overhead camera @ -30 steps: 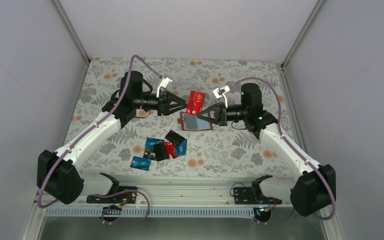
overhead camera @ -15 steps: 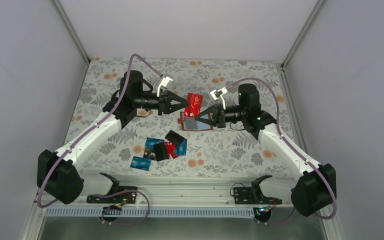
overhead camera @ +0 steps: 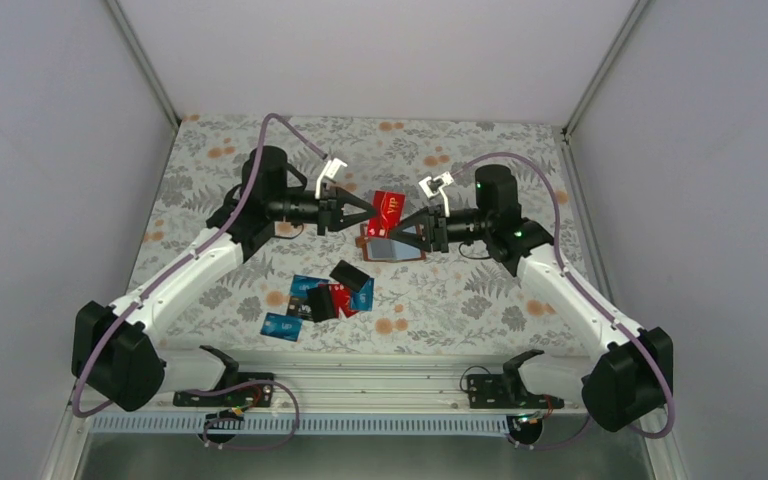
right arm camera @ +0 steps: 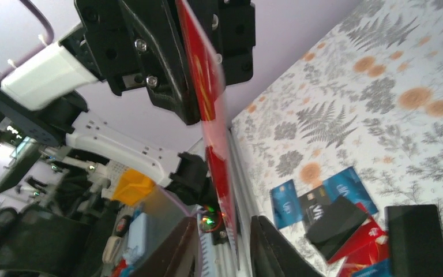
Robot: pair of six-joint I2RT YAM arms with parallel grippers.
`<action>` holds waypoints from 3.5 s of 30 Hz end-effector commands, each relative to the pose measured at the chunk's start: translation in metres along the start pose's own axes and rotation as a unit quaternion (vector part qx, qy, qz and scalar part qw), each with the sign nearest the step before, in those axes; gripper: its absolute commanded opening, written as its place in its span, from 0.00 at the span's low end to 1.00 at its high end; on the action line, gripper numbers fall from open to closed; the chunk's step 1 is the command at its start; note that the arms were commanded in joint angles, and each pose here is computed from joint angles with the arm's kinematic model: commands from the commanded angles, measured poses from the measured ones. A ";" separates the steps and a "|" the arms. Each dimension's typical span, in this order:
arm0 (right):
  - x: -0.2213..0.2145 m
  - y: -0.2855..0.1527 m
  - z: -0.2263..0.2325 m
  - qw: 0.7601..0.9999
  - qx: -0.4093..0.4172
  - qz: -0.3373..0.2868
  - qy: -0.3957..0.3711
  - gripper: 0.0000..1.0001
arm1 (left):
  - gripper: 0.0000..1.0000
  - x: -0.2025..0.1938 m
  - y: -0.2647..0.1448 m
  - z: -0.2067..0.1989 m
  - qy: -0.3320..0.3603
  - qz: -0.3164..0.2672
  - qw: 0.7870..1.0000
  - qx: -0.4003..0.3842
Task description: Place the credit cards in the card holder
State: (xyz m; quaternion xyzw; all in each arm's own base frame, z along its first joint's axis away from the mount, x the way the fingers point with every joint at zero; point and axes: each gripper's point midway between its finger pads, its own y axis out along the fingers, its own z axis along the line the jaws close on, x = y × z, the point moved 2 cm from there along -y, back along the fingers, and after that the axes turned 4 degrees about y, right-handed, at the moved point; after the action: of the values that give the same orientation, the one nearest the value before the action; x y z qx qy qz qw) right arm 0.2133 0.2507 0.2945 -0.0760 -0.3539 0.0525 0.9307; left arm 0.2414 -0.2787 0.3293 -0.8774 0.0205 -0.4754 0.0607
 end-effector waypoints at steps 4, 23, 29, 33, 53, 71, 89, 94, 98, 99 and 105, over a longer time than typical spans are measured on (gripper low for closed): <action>0.013 -0.005 -0.026 0.994 -0.102 -0.032 0.010 0.47 | 0.02 -0.019 -0.008 0.010 -0.002 -0.011 0.998 0.057; -0.004 -0.077 -0.192 0.884 -0.390 -0.120 0.226 0.43 | 0.02 -0.065 0.025 0.115 -0.149 0.013 0.966 0.209; -0.019 -0.065 -0.220 0.883 -0.380 -0.093 0.258 0.42 | 0.02 -0.084 0.052 0.150 -0.227 0.038 0.940 0.251; -0.027 -0.059 -0.232 0.883 -0.374 -0.078 0.273 0.41 | 0.02 -0.106 0.060 0.175 -0.284 0.062 0.915 0.279; -0.056 -0.038 -0.272 0.884 -0.346 -0.027 0.313 0.37 | 0.02 -0.155 0.057 0.218 -0.354 0.116 0.861 0.346; -0.073 -0.032 -0.284 0.882 -0.340 -0.010 0.327 0.34 | 0.02 -0.166 0.065 0.225 -0.390 0.120 0.859 0.309; -0.090 -0.030 -0.292 0.878 -0.342 0.008 0.336 0.32 | 0.02 -0.163 0.063 0.238 -0.377 0.124 0.865 0.308; -0.093 -0.030 -0.295 0.876 -0.345 0.012 0.337 0.32 | 0.02 -0.160 0.064 0.240 -0.371 0.127 0.867 0.308; -0.096 -0.029 -0.297 0.874 -0.345 0.015 0.341 0.32 | 0.02 -0.159 0.064 0.242 -0.366 0.127 0.869 0.307; -0.097 -0.029 -0.298 0.874 -0.346 0.016 0.341 0.32 | 0.02 -0.159 0.064 0.242 -0.366 0.128 0.869 0.308; -0.098 -0.029 -0.298 0.873 -0.347 0.018 0.342 0.32 | 0.02 -0.159 0.064 0.243 -0.363 0.129 0.871 0.304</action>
State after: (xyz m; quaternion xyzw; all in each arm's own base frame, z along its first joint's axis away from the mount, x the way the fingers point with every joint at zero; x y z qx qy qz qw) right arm 0.3484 0.1810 0.0376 -0.3889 -0.0291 -0.0984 0.9156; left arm 0.3562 -0.3063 0.0635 -0.9178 -0.0423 -0.0909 0.3841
